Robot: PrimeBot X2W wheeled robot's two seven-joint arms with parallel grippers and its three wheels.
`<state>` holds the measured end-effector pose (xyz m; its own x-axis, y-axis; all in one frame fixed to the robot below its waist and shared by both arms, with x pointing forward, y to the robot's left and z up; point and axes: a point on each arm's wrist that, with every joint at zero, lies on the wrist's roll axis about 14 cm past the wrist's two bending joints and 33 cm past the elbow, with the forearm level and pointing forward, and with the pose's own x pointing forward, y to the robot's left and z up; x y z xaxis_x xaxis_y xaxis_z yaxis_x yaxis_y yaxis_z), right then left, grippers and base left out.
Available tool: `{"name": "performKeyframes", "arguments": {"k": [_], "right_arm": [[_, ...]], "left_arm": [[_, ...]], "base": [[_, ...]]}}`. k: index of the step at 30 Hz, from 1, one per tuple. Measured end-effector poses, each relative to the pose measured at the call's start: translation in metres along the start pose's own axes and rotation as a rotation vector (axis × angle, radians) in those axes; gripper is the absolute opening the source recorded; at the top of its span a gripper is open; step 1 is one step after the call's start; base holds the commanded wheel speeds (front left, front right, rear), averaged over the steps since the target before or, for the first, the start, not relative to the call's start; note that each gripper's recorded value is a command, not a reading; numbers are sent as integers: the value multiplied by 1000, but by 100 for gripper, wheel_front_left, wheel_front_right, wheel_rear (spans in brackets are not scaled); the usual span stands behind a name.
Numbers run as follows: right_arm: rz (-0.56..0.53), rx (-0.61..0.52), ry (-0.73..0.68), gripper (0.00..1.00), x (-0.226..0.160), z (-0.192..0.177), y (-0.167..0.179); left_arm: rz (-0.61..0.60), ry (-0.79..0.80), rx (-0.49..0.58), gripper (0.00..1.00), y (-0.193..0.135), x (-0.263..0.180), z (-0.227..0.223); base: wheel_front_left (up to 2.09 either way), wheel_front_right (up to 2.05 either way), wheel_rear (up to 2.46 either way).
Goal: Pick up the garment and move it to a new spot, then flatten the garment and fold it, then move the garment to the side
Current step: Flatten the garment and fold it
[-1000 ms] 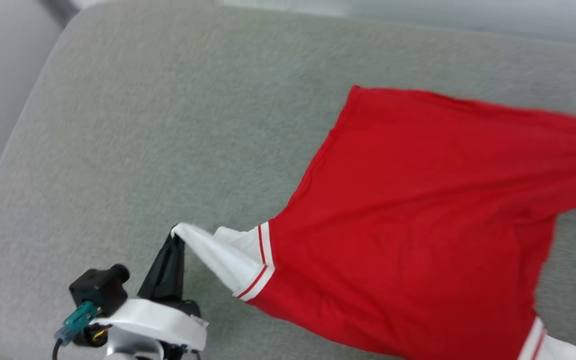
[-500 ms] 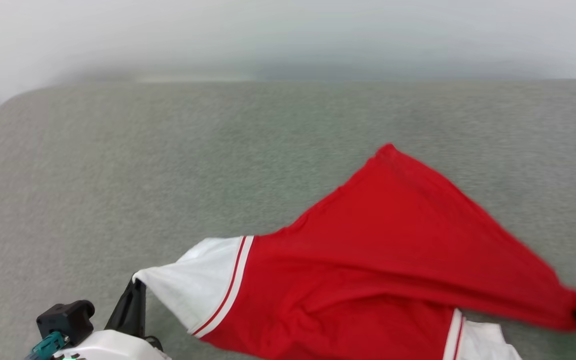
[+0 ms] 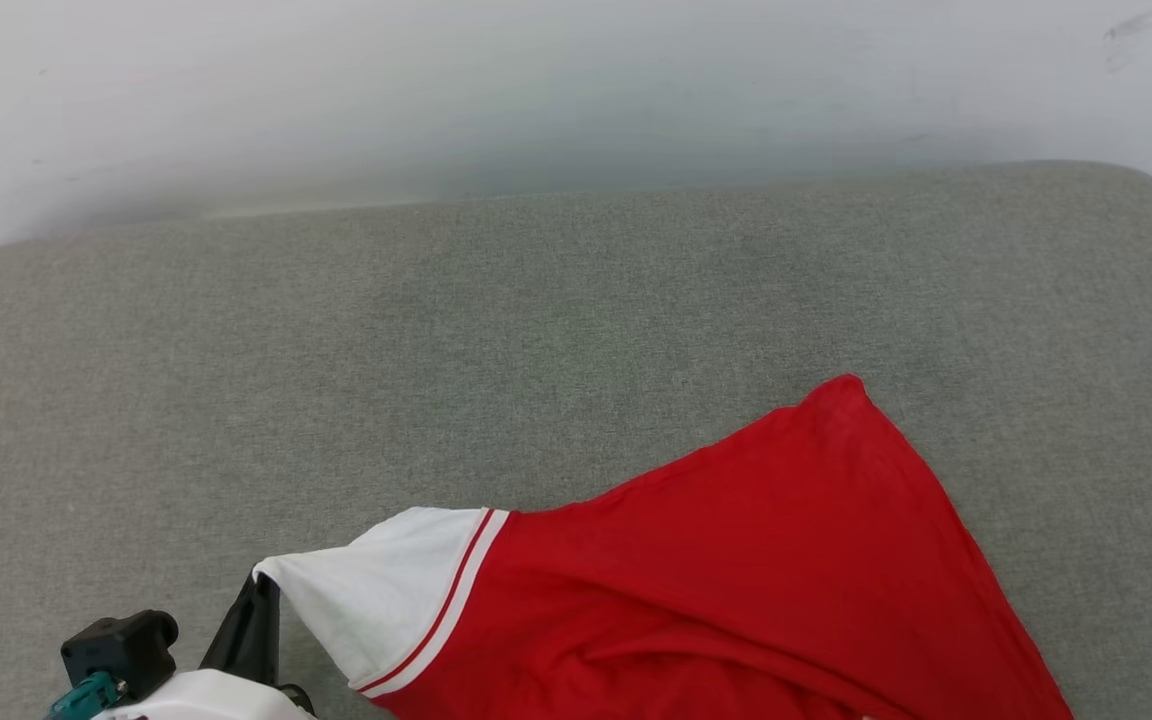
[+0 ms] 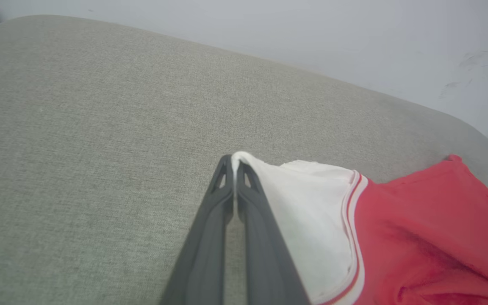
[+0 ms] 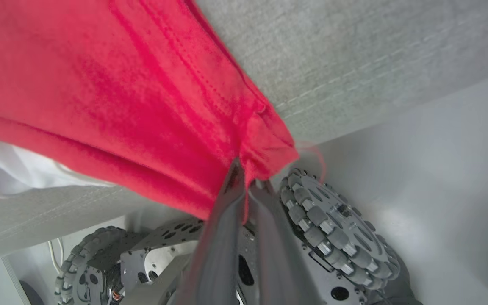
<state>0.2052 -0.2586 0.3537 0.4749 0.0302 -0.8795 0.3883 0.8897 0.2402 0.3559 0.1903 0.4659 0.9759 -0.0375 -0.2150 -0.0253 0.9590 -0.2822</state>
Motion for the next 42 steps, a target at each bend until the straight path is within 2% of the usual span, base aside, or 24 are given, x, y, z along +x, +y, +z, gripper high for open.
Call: {"name": "performKeyframes", "arguments": {"k": [4, 7, 8, 9, 12, 15, 18, 21, 29, 33, 34, 42], "right_arm": [[17, 26, -167, 100, -2, 25, 4], [26, 33, -409, 100, -9, 72, 8], [42, 43, -553, 100, -15, 98, 15], [51, 41, -610, 100, -16, 109, 19], [75, 14, -719, 100, -15, 135, 32], [119, -29, -753, 100, -6, 159, 50], [181, -98, -703, 100, 12, 176, 78], [243, -197, -581, 100, 32, 186, 107], [267, -491, -273, 100, 69, 209, 155], [269, -615, -185, 100, 86, 213, 178], [261, -670, -113, 100, 104, 208, 186], [229, -696, 93, 100, 135, 184, 179]], "left_arm": [[-8, 6, 1, 0, -3, 2, 0], [-17, 6, 3, 0, -6, 4, 1], [-26, 0, 3, 0, -9, 6, 4], [-28, -4, 3, 0, -9, 7, 5], [-34, -12, 8, 0, -12, 10, 8], [-45, -25, 14, 0, -15, 14, 13], [-55, -31, 20, 0, -18, 19, 15], [-77, -45, 22, 0, -25, 25, 19], [-88, -71, 19, 0, -27, 42, 23], [-82, -67, 12, 0, -25, 51, 17], [-73, -60, 10, 0, -21, 58, 11], [-45, -26, 9, 0, -10, 64, -4]], "base": [[0, 0, 0], [0, 0, 0], [0, 0, 0], [0, 0, 0], [0, 0, 0], [0, 0, 0], [0, 0, 0], [0, 0, 0], [0, 0, 0], [0, 0, 0], [0, 0, 0], [0, 0, 0]]}}
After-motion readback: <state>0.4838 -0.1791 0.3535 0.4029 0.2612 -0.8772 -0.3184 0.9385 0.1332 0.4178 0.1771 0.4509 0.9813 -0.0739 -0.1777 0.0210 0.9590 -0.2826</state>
